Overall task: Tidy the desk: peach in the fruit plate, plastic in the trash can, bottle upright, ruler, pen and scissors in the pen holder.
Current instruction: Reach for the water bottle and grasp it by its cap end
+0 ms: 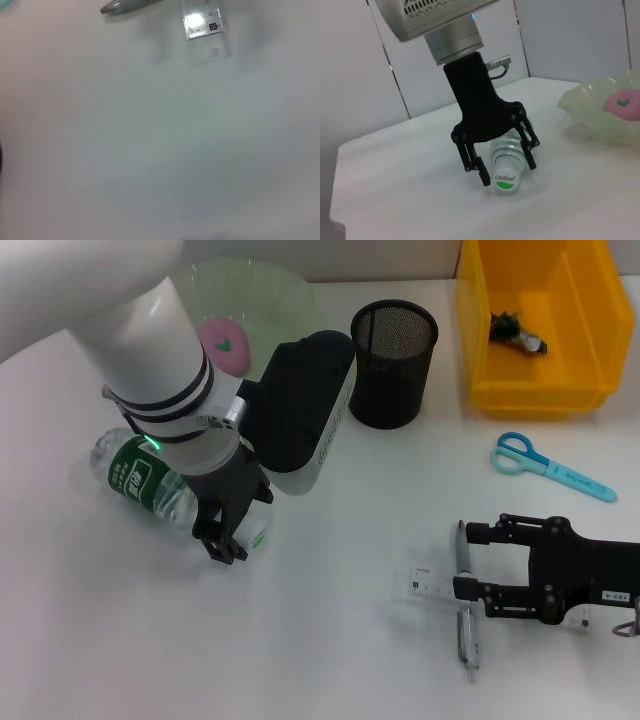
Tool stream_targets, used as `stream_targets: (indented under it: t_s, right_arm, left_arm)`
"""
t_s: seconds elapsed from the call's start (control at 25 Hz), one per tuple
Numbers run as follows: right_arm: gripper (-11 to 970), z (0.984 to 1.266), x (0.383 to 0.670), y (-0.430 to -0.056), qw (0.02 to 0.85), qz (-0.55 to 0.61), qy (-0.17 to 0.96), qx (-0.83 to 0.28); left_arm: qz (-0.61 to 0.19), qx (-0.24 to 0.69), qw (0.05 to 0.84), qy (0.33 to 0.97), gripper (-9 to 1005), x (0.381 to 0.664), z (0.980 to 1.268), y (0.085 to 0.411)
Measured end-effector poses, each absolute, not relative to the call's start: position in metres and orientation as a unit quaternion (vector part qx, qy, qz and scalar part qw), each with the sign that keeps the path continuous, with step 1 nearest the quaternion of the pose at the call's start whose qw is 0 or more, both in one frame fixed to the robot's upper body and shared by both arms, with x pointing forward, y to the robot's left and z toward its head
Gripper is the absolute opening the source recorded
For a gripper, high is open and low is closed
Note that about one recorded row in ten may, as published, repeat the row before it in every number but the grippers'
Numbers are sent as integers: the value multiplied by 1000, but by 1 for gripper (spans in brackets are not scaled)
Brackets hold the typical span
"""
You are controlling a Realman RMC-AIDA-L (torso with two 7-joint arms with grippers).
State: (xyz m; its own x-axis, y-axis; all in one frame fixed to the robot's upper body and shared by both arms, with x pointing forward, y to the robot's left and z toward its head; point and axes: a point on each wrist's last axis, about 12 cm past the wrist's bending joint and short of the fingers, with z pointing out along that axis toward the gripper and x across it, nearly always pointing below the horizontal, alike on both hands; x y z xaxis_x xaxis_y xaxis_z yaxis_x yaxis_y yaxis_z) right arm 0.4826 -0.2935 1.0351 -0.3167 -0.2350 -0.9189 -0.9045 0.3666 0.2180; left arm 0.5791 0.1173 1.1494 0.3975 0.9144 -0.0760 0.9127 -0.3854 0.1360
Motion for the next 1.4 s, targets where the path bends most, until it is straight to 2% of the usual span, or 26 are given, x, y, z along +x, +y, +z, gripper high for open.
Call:
stream_targets:
  t_s: [1.4]
  right_arm:
    - [744,1036,484,-292,424,395,709,-401]
  left_arm:
    - [10,834,80,546,665,580,1149,117]
